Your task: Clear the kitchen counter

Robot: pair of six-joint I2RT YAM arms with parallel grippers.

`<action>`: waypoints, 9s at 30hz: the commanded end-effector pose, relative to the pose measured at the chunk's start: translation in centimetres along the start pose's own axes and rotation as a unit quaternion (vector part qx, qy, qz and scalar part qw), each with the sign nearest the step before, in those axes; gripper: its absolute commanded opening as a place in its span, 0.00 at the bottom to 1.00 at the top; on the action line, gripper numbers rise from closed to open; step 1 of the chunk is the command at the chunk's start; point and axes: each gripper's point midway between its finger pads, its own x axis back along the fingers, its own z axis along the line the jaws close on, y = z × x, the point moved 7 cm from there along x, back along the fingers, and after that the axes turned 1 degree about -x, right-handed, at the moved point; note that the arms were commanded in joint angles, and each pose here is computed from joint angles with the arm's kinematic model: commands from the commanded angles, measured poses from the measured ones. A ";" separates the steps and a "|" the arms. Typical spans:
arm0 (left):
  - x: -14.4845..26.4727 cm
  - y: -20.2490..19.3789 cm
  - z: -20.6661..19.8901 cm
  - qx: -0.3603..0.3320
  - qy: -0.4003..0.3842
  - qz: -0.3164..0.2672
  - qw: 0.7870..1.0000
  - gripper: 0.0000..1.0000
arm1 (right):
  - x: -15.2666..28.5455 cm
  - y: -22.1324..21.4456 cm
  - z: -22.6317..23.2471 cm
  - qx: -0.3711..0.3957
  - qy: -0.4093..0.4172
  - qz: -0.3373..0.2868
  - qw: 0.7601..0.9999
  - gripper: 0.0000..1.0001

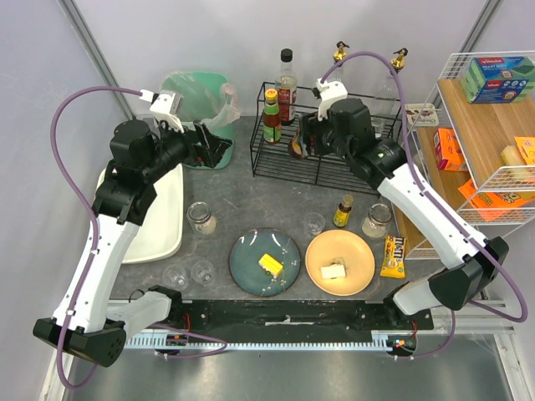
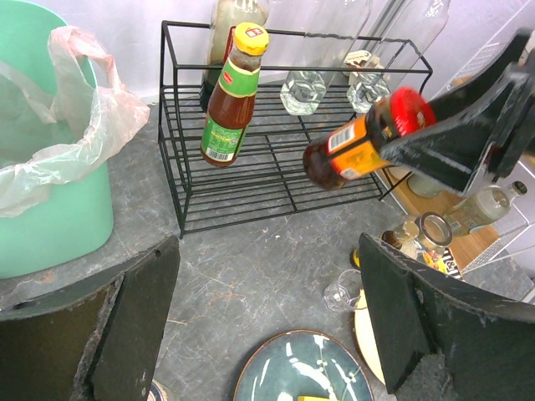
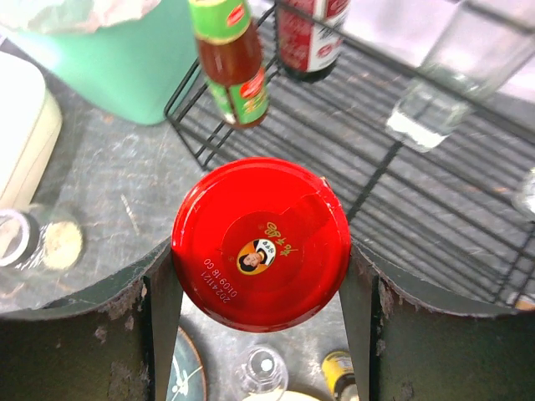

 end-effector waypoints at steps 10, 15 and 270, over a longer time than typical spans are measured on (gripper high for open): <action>0.5 1.1 -0.3 -0.006 0.004 -0.021 1.000 0.93 | -0.7 8.3 -2.5 0.016 -0.087 -0.104 0.991 0.22; 0.7 1.1 -0.2 -0.011 0.009 -0.022 1.000 0.93 | -2.5 8.0 -3.1 0.015 -0.102 -0.081 0.991 0.23; 13.8 1.0 -1.6 0.007 0.135 -0.097 0.986 0.90 | -7.3 -14.6 27.5 0.026 0.147 0.035 0.988 0.98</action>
